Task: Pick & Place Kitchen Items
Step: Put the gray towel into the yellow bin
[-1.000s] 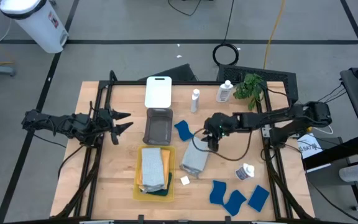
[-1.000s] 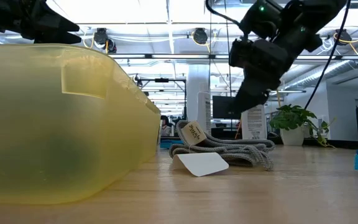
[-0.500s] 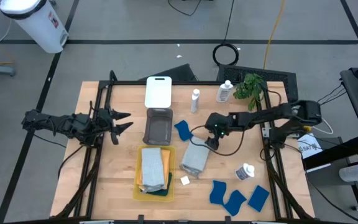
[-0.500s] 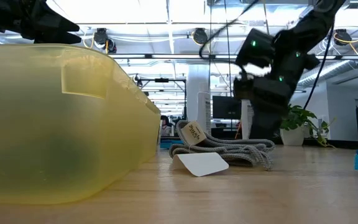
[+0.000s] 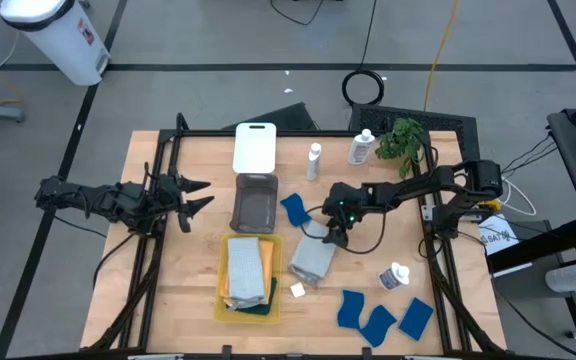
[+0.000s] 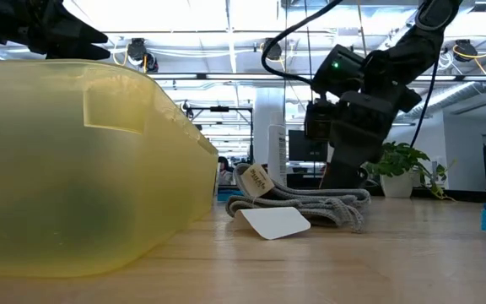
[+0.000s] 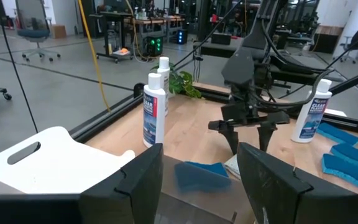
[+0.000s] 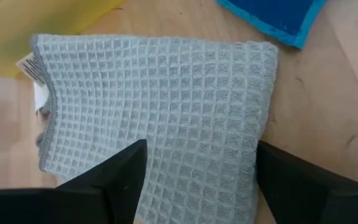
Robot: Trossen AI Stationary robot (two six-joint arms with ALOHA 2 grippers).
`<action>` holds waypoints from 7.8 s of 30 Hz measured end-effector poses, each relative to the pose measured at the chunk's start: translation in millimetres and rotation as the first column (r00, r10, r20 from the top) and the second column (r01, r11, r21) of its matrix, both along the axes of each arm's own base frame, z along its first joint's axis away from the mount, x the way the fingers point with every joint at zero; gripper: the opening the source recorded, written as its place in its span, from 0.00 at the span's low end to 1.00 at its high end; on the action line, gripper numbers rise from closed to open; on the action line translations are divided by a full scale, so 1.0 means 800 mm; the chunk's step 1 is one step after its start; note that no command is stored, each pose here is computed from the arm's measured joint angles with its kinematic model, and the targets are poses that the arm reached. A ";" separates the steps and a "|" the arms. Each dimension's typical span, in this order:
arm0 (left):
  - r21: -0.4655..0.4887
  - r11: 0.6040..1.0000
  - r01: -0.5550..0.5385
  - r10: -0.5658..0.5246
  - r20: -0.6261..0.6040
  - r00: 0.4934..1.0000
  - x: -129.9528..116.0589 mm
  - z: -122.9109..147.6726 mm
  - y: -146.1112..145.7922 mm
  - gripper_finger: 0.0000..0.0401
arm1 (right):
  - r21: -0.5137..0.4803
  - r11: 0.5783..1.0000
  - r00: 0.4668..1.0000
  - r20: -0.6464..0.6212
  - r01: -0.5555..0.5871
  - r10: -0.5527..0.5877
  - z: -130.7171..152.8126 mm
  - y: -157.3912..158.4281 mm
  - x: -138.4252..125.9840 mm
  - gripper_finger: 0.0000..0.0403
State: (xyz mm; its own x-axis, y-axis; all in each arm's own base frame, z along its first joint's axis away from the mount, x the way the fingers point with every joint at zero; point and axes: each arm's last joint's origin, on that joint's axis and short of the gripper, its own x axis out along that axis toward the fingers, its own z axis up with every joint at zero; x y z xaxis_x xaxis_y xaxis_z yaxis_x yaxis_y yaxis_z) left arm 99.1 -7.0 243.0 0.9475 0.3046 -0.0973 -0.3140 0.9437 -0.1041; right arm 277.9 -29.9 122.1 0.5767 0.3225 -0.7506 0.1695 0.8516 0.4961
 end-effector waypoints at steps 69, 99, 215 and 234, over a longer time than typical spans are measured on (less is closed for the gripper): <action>-0.228 0.891 0.393 -0.420 -0.083 0.904 0.312 0.000 -0.046 0.52 | -0.808 0.560 0.849 0.158 -0.183 0.505 0.193 0.173 -0.049 0.00; -0.425 0.775 0.467 -0.632 -0.531 0.565 0.383 0.120 -0.057 0.52 | -0.803 0.532 0.792 0.131 -0.268 0.596 0.159 0.180 -0.009 0.00; -0.269 0.962 0.053 -0.195 -0.533 0.823 0.159 0.151 -0.332 0.01 | -0.660 0.751 0.780 0.471 0.002 0.412 0.254 0.156 -0.085 0.49; -0.063 0.967 -0.246 0.161 -0.598 0.785 0.184 0.087 -0.322 0.02 | -0.652 0.758 0.779 0.474 -0.003 0.411 0.224 0.160 -0.084 0.49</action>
